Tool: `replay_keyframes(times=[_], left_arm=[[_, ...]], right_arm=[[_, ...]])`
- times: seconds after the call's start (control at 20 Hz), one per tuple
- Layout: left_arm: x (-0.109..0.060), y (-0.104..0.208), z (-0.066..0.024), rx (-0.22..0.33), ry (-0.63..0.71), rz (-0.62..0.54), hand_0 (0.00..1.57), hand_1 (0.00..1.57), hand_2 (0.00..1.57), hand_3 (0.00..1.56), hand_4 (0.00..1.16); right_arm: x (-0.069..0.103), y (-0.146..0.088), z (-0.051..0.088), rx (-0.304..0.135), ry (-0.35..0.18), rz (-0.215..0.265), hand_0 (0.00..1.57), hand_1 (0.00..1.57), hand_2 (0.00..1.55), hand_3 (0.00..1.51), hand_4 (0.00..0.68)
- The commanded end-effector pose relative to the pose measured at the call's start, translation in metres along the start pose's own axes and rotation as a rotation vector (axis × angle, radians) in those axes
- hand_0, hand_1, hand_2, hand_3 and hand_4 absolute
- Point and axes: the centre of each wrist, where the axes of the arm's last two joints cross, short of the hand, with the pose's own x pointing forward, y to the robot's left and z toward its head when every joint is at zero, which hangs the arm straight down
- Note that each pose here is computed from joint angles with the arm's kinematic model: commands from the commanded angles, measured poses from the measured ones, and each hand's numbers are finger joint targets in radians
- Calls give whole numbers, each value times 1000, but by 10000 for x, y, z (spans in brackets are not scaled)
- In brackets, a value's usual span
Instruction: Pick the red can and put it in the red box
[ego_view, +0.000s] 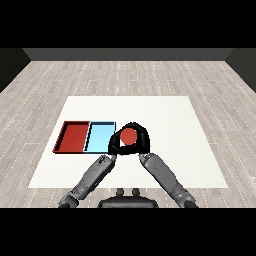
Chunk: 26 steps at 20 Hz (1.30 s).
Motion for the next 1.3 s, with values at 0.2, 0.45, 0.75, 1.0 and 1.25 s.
replay_keyframes(times=[0.2,0.45,0.75,1.0,1.25], left_arm=[[186,-242,38,-38,-41,14,1571,1571,1571,1496,1130],[92,-134,27,-30,-48,19,1571,1571,1571,1499,1127],[43,-54,64,-25,-52,-6,1571,1571,1571,1502,1131],[30,-87,50,-31,-56,-11,1571,1571,1571,1493,1139],[90,-88,177,-33,-68,4,1571,1571,1571,1488,1137]], right_arm=[[-121,62,57,51,70,35,1101,1101,1032,738,0],[-67,2,2,86,84,95,0,0,0,0,0],[-11,-220,-200,0,49,104,0,0,0,0,0],[-15,-130,-38,-3,60,104,0,0,0,0,0],[0,-466,47,-8,38,91,0,0,0,0,0]])
